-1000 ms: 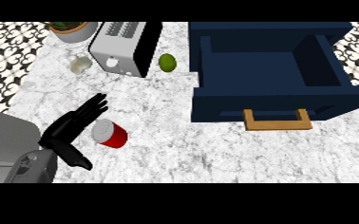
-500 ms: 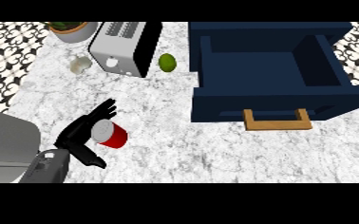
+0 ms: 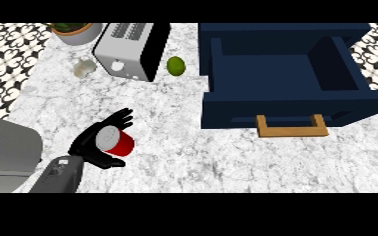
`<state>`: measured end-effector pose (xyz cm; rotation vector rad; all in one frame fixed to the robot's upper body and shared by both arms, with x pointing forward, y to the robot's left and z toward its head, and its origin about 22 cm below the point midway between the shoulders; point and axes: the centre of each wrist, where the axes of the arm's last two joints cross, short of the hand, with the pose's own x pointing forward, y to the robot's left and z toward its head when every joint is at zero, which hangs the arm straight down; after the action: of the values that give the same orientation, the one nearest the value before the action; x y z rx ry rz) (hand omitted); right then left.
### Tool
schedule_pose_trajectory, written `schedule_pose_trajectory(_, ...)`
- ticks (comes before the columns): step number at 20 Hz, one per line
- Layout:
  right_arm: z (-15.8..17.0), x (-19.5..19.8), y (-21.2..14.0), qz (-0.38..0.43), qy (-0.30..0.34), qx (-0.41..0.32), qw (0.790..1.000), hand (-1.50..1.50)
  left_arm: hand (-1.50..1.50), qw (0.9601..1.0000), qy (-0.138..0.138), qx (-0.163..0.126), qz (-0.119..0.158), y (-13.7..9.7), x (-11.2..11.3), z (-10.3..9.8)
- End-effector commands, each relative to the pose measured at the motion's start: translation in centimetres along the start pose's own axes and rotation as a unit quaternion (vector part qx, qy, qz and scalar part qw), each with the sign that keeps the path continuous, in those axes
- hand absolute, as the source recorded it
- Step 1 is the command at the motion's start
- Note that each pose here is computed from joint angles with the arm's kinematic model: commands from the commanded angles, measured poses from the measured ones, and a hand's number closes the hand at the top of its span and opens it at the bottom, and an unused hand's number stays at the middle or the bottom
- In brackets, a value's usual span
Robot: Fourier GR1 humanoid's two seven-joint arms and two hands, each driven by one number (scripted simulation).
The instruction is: Pick up the can, place it into the drawer and close the drawer
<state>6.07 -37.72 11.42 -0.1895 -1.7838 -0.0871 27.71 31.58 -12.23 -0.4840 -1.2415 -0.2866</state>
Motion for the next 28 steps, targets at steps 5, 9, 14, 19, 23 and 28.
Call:
schedule_pose_trajectory(5,0.1,0.7,0.7,-0.007,0.001,0.005,1.0,-1.5,1.5,0.9937,-0.008,-0.095,0.058,-1.4,0.2,-1.9)
schedule_pose_trajectory(9,0.2,-0.8,-1.5,-0.012,0.003,-0.007,1.0,-1.5,1.5,0.9893,-0.054,-0.123,0.056,-1.9,2.7,-3.7)
schedule_pose_trajectory(14,0.1,-0.5,0.1,-0.018,0.003,-0.005,1.0,-1.5,1.5,0.9804,-0.069,-0.176,0.055,-3.5,4.1,-4.9)
schedule_pose_trajectory(19,1.5,0.7,0.1,-0.014,0.011,-0.017,1.0,-1.5,1.5,0.9854,-0.138,0.024,0.098,-3.1,4.2,-4.0)
schedule_pose_trajectory(23,0.6,0.8,0.6,-0.01,0.008,-0.016,1.0,-1.5,1.5,0.9556,-0.184,0.198,0.118,-4.6,4.3,-5.1)
schedule_pose_trajectory(28,0.3,0.2,1.1,-0.015,0.009,-0.019,1.0,-1.5,1.5,0.9461,-0.225,0.215,0.091,-7.5,9.1,-7.1)
